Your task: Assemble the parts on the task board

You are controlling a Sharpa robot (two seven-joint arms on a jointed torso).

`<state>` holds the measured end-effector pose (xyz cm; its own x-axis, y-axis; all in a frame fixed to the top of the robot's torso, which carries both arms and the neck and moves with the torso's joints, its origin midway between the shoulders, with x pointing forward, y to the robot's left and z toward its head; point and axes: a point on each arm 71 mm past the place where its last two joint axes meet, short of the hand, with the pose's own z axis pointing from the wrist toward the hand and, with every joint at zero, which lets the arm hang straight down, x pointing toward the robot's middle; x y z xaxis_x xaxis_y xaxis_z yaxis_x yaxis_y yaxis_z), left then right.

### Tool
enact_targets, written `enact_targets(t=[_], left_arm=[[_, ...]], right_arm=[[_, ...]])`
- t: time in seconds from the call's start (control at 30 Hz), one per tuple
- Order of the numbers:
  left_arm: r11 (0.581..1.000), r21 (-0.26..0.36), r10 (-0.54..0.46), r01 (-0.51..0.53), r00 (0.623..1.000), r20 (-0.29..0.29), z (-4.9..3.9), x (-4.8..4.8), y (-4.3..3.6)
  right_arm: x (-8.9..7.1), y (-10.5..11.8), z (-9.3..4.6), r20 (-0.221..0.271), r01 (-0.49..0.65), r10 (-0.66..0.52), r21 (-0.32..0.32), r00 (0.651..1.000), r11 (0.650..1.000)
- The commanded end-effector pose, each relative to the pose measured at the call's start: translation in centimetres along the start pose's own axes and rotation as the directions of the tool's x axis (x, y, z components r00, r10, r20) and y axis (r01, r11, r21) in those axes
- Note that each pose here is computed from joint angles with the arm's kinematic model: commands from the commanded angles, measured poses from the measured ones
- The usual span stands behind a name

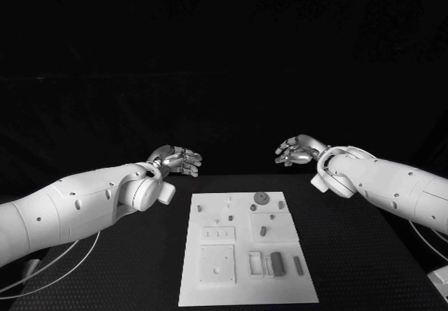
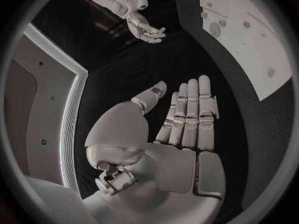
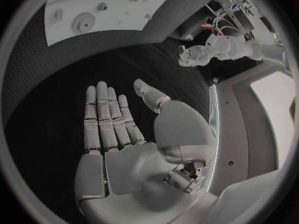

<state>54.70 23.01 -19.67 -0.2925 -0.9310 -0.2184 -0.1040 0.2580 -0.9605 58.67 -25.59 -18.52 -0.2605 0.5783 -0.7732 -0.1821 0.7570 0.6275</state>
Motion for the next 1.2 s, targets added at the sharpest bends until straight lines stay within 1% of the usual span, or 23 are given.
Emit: enact_targets(t=[0.03,0.1,0.23,0.3,0.37,0.47,0.67,0.87,1.03,1.2], left_arm=[[0.999,0.042,0.014,-0.011,0.997,-0.081,-0.66,1.21,-0.76],[0.999,0.046,0.009,-0.005,0.996,-0.093,-1.14,1.55,-0.94],[0.999,0.053,0.002,0.004,0.994,-0.112,-1.94,1.92,-1.17],[0.998,0.056,0.000,0.007,0.993,-0.118,-2.14,1.98,-1.29],[0.998,0.058,-0.002,0.009,0.992,-0.125,-2.27,2.07,-1.33],[0.998,0.056,-0.003,0.010,0.991,-0.131,-2.28,2.20,-1.32],[0.998,0.053,-0.010,0.017,0.990,-0.139,-2.11,2.58,-1.26],[0.999,0.050,-0.011,0.018,0.990,-0.138,-2.31,2.39,-1.19],[0.999,0.048,-0.011,0.018,0.990,-0.139,-2.35,2.38,-1.18],[0.999,0.051,-0.011,0.018,0.991,-0.133,-2.31,2.15,-1.13]], right_arm=[[0.4,0.5,-0.1,-0.015,0.269,-0.270,-0.057,0.963,0.961],[0.7,0.7,-0.1,-0.033,0.315,-0.317,-0.056,0.948,0.947],[1.2,0.8,0.0,-0.041,0.382,-0.384,-0.061,0.922,0.922],[1.8,0.8,0.0,-0.048,0.413,-0.416,-0.063,0.908,0.909],[2.3,0.7,0.0,-0.068,0.440,-0.443,-0.058,0.894,0.896],[3.2,1.0,-0.1,-0.086,0.471,-0.476,-0.075,0.875,0.879],[4.4,2.0,-0.5,-0.086,0.496,-0.507,-0.117,0.858,0.860],[5.5,2.8,-0.8,-0.098,0.505,-0.521,-0.150,0.848,0.850],[6.2,2.8,-1.1,-0.103,0.521,-0.539,-0.164,0.836,0.838],[6.3,2.8,-1.6,-0.101,0.534,-0.554,-0.169,0.826,0.828]])
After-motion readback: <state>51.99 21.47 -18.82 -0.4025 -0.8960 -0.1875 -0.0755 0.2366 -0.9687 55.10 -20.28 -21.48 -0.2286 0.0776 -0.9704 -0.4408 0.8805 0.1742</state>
